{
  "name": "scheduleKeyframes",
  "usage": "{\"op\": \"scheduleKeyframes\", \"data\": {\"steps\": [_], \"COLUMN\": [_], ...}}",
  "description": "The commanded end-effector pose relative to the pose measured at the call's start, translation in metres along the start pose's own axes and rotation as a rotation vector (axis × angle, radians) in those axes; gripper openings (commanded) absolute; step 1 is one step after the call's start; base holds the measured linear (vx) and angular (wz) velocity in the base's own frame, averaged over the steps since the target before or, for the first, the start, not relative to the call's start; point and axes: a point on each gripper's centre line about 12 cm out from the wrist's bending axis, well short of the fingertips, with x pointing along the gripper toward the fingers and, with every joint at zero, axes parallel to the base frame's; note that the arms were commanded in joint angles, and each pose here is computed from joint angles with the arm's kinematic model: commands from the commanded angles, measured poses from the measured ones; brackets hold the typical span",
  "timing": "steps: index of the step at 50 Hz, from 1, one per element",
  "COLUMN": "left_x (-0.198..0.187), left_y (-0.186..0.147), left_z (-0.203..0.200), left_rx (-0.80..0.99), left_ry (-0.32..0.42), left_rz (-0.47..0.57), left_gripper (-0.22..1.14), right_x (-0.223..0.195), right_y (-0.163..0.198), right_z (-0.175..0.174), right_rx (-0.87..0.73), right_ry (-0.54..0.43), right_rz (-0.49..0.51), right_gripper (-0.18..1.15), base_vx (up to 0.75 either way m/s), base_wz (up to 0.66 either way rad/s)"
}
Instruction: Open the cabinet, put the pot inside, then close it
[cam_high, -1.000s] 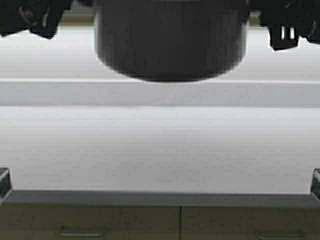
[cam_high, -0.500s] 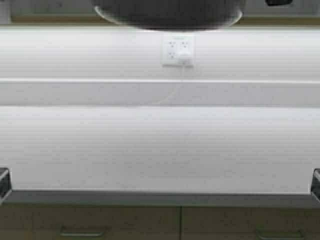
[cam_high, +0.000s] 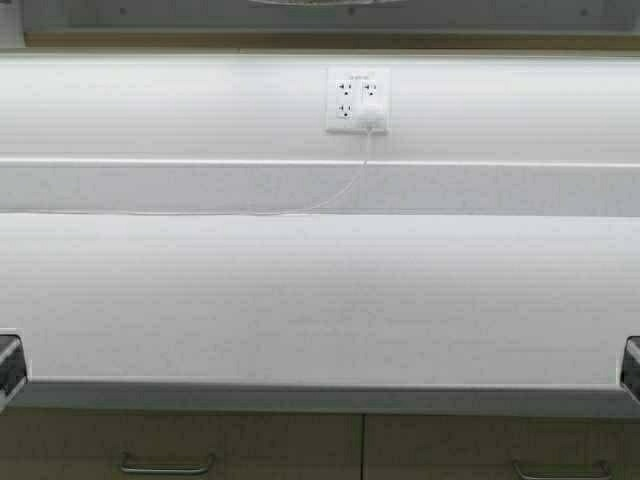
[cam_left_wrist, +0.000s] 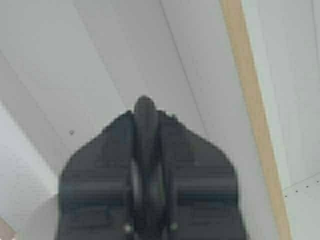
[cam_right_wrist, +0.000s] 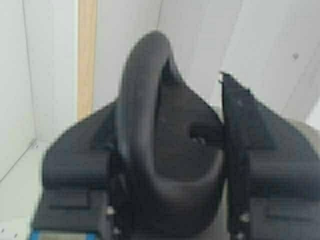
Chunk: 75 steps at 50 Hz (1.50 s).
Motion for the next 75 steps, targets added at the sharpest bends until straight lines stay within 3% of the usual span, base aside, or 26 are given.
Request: {"op": "scheduleKeyframes", "data": {"steps": [1,7,23,36,42,53,75], "left_x": [0.008,0.019,0.049,0.078,0.101,0.122,0.129], "left_y": [-0.019,-0.024,-0.04,-0.037,-0.028,-0.017,0.029], "left_z": [-0.011,-0.01,-0.012,-0.015,-0.011,-0.022,-0.039], "left_rx": [-0.016,-0.019,-0.048,-0.059,-0.071,-0.078,-0.056], "left_ry": [0.036,0.02,0.006,-0.014,-0.032,0.011,0.036], "left_rz": [-0.04,-0.05,-0.081,-0.076,-0.052,-0.008,0.084], "left_gripper": [0.04,0.04,0.04,0.04,0.04,0.04,0.04], "right_x": [0.011,0.022,0.058,0.09,0.111,0.124,0.124], "right_y": [0.033,0.03,0.048,0.036,0.028,0.019,-0.041], "right_z": [-0.003,-0.007,-0.009,-0.015,-0.021,-0.024,-0.027], "right_rx": [0.029,0.027,0.036,0.058,0.086,0.107,0.074], "right_ry": [0.012,0.041,0.055,0.05,0.053,0.067,0.066], "right_rz": [0.078,0.034,0.04,0.02,0.012,-0.019,-0.132], "right_gripper": [0.08,0.08,0.08,0.08,0.08,0.08,0.08], "base_vx": [0.05,0.1,0.19,0.16,0.09,0.05,0.03], "base_wz": [-0.01,-0.03,-0.01,-0.03,-0.02,0.0,0.01]}}
